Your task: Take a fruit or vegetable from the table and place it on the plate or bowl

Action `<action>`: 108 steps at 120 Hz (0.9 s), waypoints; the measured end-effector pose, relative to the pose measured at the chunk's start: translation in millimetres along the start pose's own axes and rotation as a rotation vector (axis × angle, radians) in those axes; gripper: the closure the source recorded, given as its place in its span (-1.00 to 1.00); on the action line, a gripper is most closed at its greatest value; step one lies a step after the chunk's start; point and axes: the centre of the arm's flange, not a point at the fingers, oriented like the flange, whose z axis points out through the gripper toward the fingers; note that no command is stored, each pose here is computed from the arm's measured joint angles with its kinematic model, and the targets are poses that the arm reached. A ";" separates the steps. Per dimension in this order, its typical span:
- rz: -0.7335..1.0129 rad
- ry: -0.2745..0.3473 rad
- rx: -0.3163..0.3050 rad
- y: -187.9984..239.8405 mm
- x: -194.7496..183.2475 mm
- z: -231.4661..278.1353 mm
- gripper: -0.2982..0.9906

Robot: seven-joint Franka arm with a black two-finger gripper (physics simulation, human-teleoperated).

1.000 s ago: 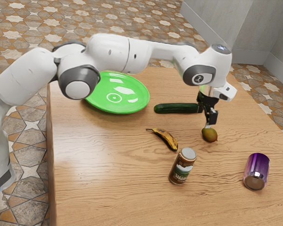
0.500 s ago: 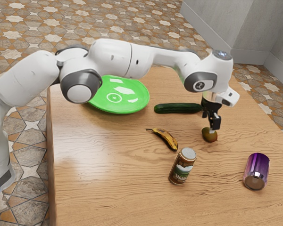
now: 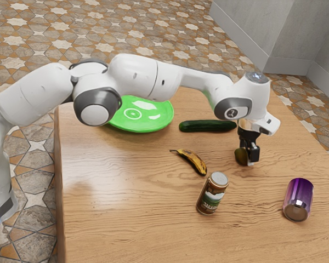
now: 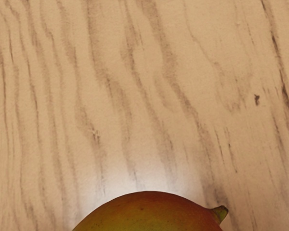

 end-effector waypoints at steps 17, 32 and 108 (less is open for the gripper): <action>-0.001 0.002 0.000 -1.0 -0.1 3.7 -0.49; 0.001 -0.004 -0.002 0.8 -1.2 11.0 -0.44; -0.135 0.000 0.073 -77.3 -75.2 -180.0 -0.05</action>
